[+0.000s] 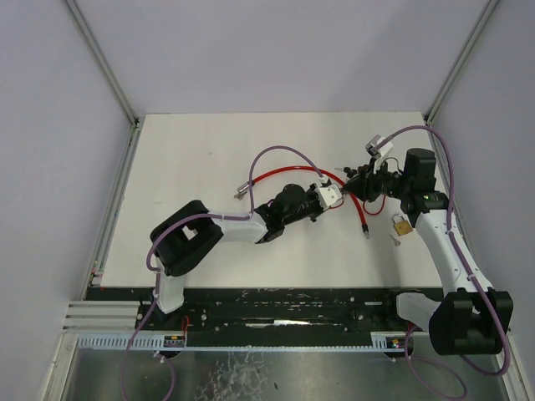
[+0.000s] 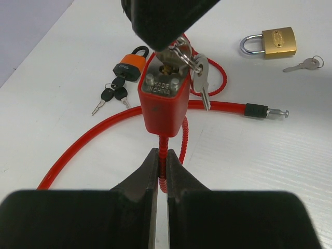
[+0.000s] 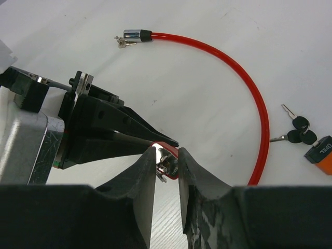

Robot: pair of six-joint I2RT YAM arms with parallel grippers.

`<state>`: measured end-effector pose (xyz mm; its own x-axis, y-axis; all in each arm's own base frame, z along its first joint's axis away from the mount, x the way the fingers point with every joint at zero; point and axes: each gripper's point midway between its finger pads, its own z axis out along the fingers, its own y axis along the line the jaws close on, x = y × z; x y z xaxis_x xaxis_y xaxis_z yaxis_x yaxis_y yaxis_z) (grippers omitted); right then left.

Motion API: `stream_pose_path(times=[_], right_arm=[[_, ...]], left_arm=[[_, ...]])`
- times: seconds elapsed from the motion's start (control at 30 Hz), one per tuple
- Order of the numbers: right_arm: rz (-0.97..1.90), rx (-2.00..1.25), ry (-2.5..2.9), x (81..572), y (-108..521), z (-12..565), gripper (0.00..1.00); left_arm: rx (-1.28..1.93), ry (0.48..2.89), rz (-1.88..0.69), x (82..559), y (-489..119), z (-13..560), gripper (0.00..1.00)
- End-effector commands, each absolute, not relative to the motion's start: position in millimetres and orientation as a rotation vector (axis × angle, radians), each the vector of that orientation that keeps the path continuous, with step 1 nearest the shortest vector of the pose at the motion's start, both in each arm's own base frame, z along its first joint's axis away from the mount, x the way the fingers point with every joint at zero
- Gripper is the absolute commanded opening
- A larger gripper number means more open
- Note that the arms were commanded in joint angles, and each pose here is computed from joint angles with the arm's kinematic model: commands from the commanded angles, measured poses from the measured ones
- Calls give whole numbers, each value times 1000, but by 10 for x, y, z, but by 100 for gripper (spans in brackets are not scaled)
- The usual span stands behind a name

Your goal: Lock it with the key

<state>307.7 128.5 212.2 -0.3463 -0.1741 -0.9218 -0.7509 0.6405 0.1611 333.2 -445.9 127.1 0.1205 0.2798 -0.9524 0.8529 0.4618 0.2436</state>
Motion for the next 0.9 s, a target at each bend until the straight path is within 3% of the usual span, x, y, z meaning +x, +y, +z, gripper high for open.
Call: stream_pose_path(times=[0.0, 0.27, 0.6, 0.87], right_arm=[[754, -797, 1807, 3018, 1378, 2228, 29], [736, -806, 1833, 3024, 1364, 2163, 27], [710, -892, 1819, 2988, 1376, 2132, 5], [639, -1121, 1763, 2832, 1333, 2039, 0]], left_arm=[[1027, 1369, -544, 3417, -4513, 1512, 0], [1022, 1369, -539, 3423, -4504, 1516, 0], [1049, 1352, -541, 3392, -4509, 1517, 0], [1183, 1273, -558, 3228, -4471, 1490, 0]])
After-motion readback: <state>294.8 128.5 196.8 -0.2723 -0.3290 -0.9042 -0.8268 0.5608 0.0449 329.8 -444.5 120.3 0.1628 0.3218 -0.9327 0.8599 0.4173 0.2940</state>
